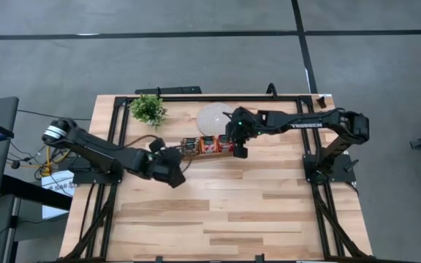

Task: Pick & Place Tea
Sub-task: Put the red tea bag into the right section of the wooden organizer

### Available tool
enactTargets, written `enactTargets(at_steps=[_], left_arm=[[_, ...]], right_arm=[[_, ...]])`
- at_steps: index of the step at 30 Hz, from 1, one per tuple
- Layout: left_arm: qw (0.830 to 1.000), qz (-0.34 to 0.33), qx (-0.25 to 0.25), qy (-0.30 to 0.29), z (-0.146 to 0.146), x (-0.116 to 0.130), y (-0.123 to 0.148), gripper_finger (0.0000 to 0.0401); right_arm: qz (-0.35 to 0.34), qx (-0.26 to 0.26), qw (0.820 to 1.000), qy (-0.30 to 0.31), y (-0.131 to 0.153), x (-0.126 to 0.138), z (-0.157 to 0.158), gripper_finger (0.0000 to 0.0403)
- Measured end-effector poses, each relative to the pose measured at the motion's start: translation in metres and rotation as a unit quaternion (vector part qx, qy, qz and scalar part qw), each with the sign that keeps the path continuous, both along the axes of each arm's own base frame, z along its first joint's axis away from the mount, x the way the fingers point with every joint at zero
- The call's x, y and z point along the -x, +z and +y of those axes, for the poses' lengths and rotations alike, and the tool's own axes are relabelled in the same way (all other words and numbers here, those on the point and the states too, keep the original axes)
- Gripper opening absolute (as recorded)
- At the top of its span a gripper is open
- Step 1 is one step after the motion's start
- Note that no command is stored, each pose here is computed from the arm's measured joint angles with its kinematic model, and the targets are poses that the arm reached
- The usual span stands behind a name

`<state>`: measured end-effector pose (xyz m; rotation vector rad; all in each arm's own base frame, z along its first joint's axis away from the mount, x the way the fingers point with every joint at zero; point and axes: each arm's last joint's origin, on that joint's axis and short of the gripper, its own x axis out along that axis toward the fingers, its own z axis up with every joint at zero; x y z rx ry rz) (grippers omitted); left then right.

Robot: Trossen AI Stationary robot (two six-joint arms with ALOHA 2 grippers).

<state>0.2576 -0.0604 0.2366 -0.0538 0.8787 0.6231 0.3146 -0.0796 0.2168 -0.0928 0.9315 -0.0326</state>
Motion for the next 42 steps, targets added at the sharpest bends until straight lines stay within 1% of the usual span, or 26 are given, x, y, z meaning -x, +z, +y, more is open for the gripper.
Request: enactTargets(at_steps=[7, 11, 18, 21, 28, 36, 42], left_arm=[[0.995, -0.091, 0.030, 0.004, 0.010, 0.034, 0.012, 0.0135], [0.987, -0.154, 0.049, 0.004, 0.016, 0.051, 0.014, 0.0135], [0.972, -0.226, 0.072, 0.003, 0.023, 0.075, 0.010, 0.0135], [0.970, -0.232, 0.075, 0.003, 0.024, 0.080, 0.010, 0.0135], [0.970, -0.229, 0.079, -0.003, 0.023, 0.079, 0.009, 0.0135], [0.970, -0.229, 0.081, -0.005, 0.023, 0.079, 0.010, 0.0135], [0.968, -0.236, 0.083, -0.006, 0.022, 0.078, 0.011, 0.0135]], right_arm=[[-0.008, -0.018, 1.000, -0.004, 0.000, 0.002, -0.010, 0.0000], [-0.003, -0.020, 1.000, -0.013, 0.000, 0.005, -0.016, 0.0000], [0.000, -0.022, 1.000, -0.016, -0.001, 0.006, -0.017, 0.0000], [0.001, -0.024, 1.000, -0.018, -0.001, 0.006, -0.017, 0.0000], [0.000, -0.029, 0.999, -0.023, -0.001, 0.005, -0.015, 0.0000], [-0.002, -0.027, 1.000, -0.007, 0.000, 0.002, -0.005, 0.0000], [-0.004, -0.029, 0.999, -0.014, -0.001, 0.002, -0.005, 0.0000]])
